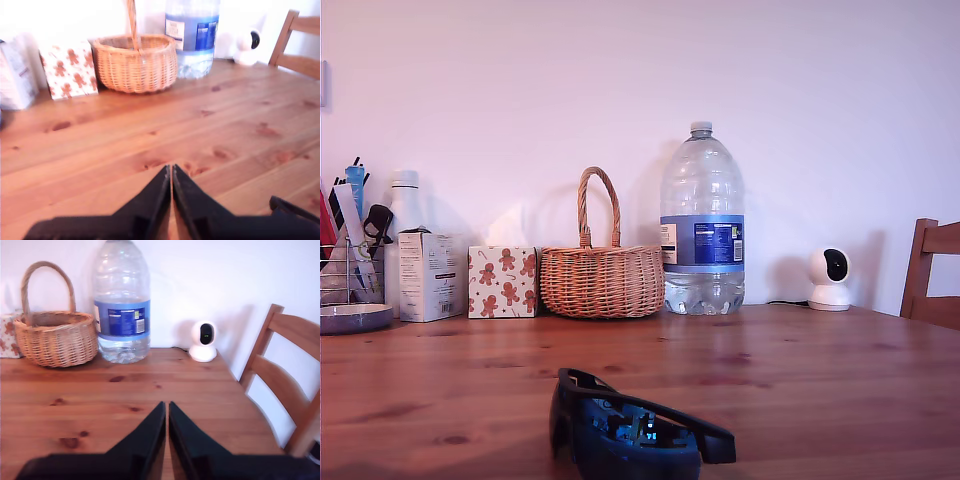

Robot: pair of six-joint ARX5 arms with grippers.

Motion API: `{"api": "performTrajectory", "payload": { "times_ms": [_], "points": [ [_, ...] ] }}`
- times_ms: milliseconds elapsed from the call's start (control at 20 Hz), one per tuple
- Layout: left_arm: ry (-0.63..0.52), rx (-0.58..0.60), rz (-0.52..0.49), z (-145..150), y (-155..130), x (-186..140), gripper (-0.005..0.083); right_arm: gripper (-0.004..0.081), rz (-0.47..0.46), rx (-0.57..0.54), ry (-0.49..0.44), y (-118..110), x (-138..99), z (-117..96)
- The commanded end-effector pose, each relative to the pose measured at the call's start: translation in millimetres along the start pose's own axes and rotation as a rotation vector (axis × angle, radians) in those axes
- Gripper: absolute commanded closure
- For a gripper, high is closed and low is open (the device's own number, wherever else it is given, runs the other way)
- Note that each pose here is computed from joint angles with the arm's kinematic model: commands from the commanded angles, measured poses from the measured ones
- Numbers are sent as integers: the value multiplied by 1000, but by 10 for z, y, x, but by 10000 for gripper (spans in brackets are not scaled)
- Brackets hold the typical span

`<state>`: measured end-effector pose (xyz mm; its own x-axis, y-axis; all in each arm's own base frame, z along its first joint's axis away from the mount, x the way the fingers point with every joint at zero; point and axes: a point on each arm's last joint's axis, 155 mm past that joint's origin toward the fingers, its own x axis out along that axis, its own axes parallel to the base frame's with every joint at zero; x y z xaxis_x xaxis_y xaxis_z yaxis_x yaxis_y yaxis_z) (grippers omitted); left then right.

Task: Pick up the sunglasses and close them, then place them back on the table

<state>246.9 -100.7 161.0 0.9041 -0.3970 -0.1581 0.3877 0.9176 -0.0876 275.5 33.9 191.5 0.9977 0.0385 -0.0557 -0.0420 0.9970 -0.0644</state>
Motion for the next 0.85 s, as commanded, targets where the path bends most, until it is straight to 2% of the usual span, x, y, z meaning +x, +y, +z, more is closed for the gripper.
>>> {"api": "performTrajectory", "payload": {
  "times_ms": [0, 150, 300, 800],
  "points": [
    [-9, -6, 1, -26, 2, -55, 795, 782, 7, 4, -18, 33, -39, 17],
    [-62, 2, 0, 76, -9, -165, 795, 782, 45, 9, -13, 118, -113, 1],
    [-49, -18, -15, 19, -39, -225, 795, 782, 61, 19, 35, 157, -140, -122],
    [175, -38, 5, -548, 1, -272, 795, 782, 70, -77, 342, 141, -287, -890]
  ]
}}
